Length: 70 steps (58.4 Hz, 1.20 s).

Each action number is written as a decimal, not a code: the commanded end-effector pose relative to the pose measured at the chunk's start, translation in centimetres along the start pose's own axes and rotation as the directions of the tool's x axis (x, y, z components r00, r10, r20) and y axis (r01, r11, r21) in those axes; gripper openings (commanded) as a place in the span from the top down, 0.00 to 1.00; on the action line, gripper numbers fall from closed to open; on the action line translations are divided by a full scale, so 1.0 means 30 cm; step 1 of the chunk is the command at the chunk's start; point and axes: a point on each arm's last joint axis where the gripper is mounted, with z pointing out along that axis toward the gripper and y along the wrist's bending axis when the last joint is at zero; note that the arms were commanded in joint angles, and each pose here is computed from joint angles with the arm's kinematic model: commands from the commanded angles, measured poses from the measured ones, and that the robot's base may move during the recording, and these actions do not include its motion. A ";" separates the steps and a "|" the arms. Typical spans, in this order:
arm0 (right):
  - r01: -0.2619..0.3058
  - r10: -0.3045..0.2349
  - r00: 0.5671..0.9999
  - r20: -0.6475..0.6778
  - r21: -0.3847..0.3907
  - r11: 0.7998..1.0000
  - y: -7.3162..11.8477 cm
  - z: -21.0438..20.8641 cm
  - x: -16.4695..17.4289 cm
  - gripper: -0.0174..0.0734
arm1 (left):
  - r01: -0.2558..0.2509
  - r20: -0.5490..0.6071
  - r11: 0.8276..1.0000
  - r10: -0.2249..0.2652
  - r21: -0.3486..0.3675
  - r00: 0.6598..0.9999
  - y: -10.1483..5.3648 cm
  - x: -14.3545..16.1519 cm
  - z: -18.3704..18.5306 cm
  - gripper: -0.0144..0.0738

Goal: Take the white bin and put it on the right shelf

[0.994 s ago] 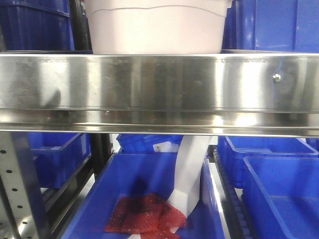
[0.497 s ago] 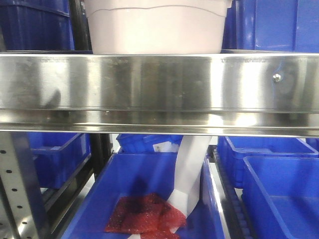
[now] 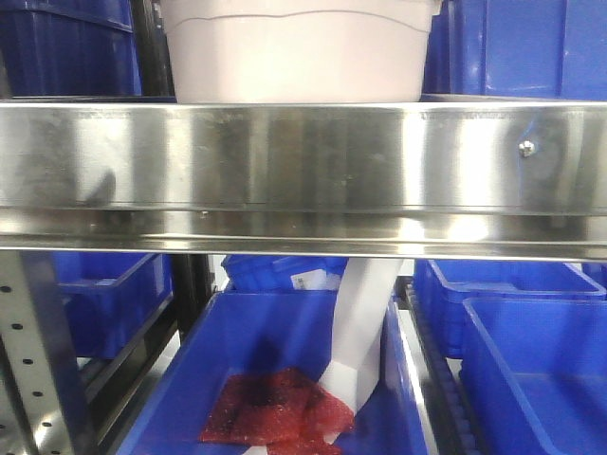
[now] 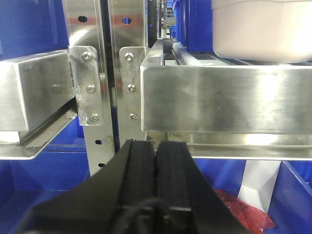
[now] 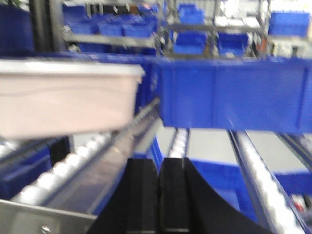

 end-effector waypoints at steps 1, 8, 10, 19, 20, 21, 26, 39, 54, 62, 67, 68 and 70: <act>0.006 -0.009 0.997 0.078 0.036 0.999 -0.010 0.007 -0.037 0.73 | 0.019 0.087 1.000 -0.018 -0.005 0.996 0.002 -0.015 -0.003 0.97; -0.021 0.019 0.999 0.050 0.052 0.998 -0.017 0.011 0.003 0.73 | 0.019 0.087 1.000 -0.018 -0.005 0.996 0.002 -0.015 -0.003 0.97; -0.029 0.027 0.999 0.043 0.061 0.998 -0.019 0.010 0.020 0.73 | 0.019 0.087 1.000 -0.018 -0.005 0.996 0.002 -0.015 -0.003 0.97; -0.019 0.014 0.999 0.039 0.107 0.994 -0.032 -0.014 0.098 0.73 | 0.019 0.087 1.000 -0.018 -0.005 0.996 0.002 -0.015 -0.003 0.97; -0.011 0.007 0.999 0.041 0.108 0.994 -0.032 -0.017 0.105 0.73 | 0.019 0.087 1.000 -0.018 -0.005 0.996 0.002 -0.015 -0.003 0.97; 0.000 -0.005 0.999 0.045 0.110 0.994 -0.032 -0.021 0.117 0.73 | 0.019 0.087 1.000 -0.018 -0.005 0.996 0.002 -0.015 -0.003 0.97; 0.027 -0.036 0.997 0.074 0.110 0.994 -0.032 -0.039 0.169 0.73 | 0.019 0.087 1.000 -0.018 -0.005 0.996 0.002 -0.015 -0.003 0.97; 0.023 -0.039 0.993 0.115 0.143 0.989 -0.040 -0.070 0.292 0.73 | 0.019 0.087 1.000 -0.018 -0.005 0.996 0.002 -0.015 -0.003 0.97; 0.028 -0.039 0.997 0.074 0.150 0.988 -0.042 -0.075 0.327 0.73 | 0.019 0.087 1.000 -0.018 -0.005 0.996 0.002 -0.015 -0.003 0.97; 0.028 -0.043 0.994 0.097 0.150 0.988 -0.042 -0.075 0.320 0.73 | 0.019 0.087 1.000 -0.018 -0.005 0.996 0.002 -0.015 -0.003 0.97; 0.026 -0.044 0.992 0.120 0.150 0.988 -0.042 -0.076 0.313 0.73 | 0.019 0.087 1.000 -0.018 -0.005 0.996 0.002 -0.015 -0.003 0.97; 0.026 -0.045 0.991 0.124 0.150 0.988 -0.042 -0.076 0.312 0.73 | 0.019 0.087 1.000 -0.018 -0.005 0.996 0.002 -0.015 -0.003 0.97; 0.024 -0.044 0.991 0.130 0.150 0.988 -0.042 -0.076 0.310 0.73 | 0.019 0.087 1.000 -0.018 -0.005 0.996 0.002 -0.015 -0.003 0.97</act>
